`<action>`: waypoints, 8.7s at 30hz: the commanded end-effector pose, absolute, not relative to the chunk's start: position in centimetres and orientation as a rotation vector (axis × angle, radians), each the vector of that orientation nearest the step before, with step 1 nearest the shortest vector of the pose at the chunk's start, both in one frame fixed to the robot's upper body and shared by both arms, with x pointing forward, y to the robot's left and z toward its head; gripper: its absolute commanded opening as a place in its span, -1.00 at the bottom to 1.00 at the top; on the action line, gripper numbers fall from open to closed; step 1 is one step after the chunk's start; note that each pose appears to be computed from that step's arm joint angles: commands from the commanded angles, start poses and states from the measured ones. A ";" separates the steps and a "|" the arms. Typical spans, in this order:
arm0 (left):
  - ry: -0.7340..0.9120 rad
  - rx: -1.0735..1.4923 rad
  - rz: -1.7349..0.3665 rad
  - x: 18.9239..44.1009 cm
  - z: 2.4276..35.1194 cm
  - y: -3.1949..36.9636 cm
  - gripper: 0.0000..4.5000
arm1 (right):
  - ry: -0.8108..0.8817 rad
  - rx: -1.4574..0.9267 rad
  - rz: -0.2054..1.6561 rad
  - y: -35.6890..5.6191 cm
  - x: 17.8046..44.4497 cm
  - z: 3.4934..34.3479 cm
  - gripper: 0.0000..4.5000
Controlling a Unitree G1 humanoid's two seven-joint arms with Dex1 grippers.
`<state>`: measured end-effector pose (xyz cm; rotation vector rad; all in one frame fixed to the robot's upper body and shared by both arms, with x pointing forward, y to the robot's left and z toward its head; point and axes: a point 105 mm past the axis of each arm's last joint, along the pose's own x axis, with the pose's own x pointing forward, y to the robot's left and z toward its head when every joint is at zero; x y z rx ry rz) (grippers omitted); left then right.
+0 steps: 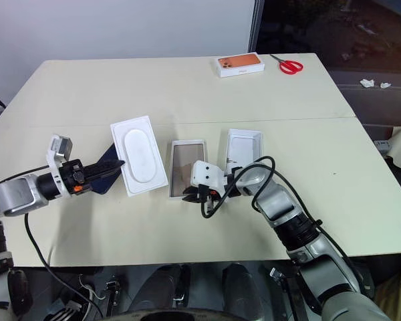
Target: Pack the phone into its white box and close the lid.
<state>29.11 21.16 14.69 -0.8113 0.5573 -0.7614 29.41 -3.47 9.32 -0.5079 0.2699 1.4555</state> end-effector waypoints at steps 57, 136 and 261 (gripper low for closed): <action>0.566 -0.649 -0.890 34.2 13.4 14.8 0.97 | 0.004 -0.487 1.195 -10.0 32.6 16.4 0.33; 0.041 -0.149 -0.694 32.9 16.7 19.6 1.00 | 0.008 -1.040 1.291 -2.1 35.1 11.9 -0.99; 0.056 -0.163 -0.692 32.9 16.1 19.3 1.00 | -0.021 -1.117 1.117 -5.1 37.7 17.2 -0.99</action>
